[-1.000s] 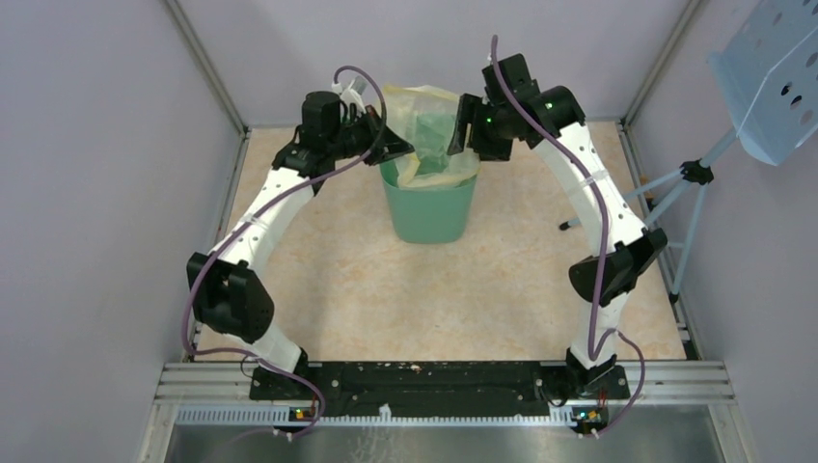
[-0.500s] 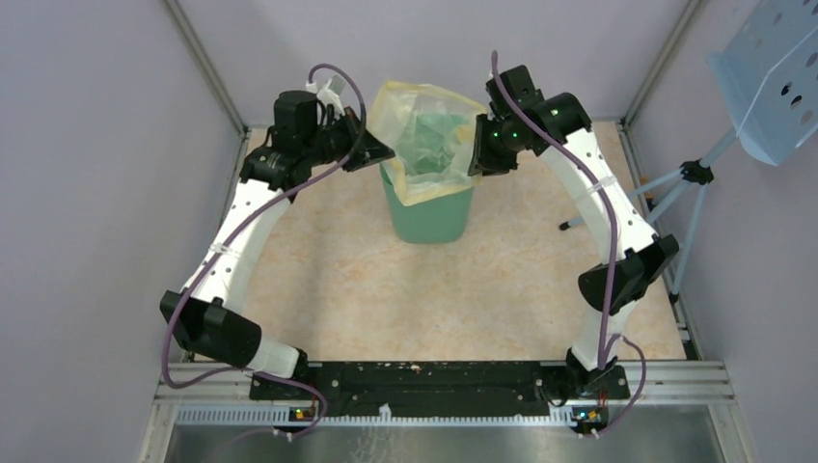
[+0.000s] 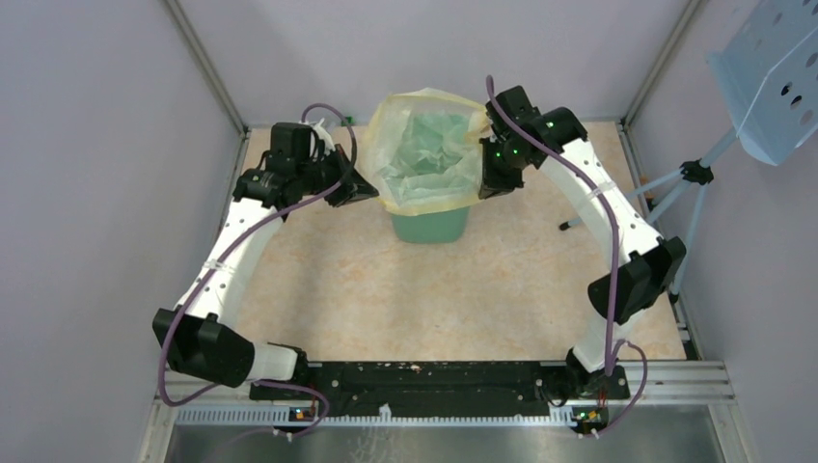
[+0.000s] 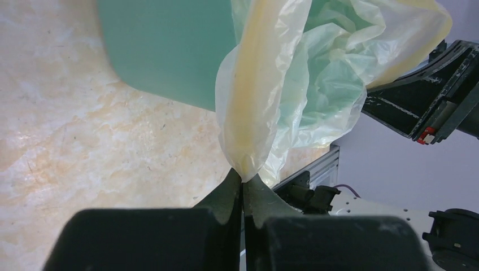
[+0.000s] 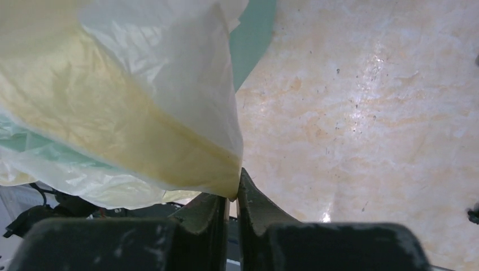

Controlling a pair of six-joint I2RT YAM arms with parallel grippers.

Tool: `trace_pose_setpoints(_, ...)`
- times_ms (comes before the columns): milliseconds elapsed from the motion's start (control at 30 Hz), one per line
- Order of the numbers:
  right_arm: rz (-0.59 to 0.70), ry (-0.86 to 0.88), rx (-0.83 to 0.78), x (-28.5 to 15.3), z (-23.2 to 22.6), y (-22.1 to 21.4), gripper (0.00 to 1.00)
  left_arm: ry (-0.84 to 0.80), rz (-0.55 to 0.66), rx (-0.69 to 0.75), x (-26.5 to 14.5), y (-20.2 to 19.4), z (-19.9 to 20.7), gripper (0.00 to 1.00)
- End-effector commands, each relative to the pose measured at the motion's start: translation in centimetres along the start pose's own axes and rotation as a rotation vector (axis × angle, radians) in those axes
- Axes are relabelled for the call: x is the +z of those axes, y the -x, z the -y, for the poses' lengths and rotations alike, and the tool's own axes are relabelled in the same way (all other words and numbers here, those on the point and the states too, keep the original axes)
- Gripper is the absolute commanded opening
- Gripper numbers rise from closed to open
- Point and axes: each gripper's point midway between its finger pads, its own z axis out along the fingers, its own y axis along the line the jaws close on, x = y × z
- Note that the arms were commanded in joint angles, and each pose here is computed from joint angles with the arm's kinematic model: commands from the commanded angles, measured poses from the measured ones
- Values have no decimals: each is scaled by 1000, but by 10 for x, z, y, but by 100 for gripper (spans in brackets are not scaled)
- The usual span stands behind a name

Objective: Put the trash bags into the trash bin

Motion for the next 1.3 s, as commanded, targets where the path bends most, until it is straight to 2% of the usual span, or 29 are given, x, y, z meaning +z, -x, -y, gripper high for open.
trace_pose_setpoints(0, 117, 26, 9, -21, 6, 16, 6, 7, 29, 81, 0, 10, -3, 2)
trace_pose_setpoints(100, 155, 47, 2, -26, 4, 20, 0, 15, 39, 93, 3, 13, -7, 1)
trace_pose_setpoints(500, 185, 67, 25, -7, 23, 17, 0, 44, 155, 163, 14, 32, -24, 2)
trace_pose_setpoints(800, 134, 79, -14, 22, 36, 7, 0, -4, 125, 109, 38, 23, -36, 9)
trace_pose_setpoints(867, 143, 107, -42, 21, 31, 10, 0, 1, 135, 112, 38, 26, -36, 16)
trace_pose_setpoints(967, 164, 110, -76, 14, 32, 12, 15, 48, 164, 119, 32, 31, -42, 29)
trace_pose_setpoints(1033, 187, 94, -103, 7, 36, 12, 23, 102, 176, 115, 26, 31, -49, 45)
trace_pose_setpoints(1133, 253, 100, -155, -11, 38, 14, 29, 187, 194, 100, 10, 29, -58, 62)
trace_pose_setpoints(1267, 382, 175, -227, -43, 26, 23, 35, 229, 244, 136, -20, 33, -51, 77)
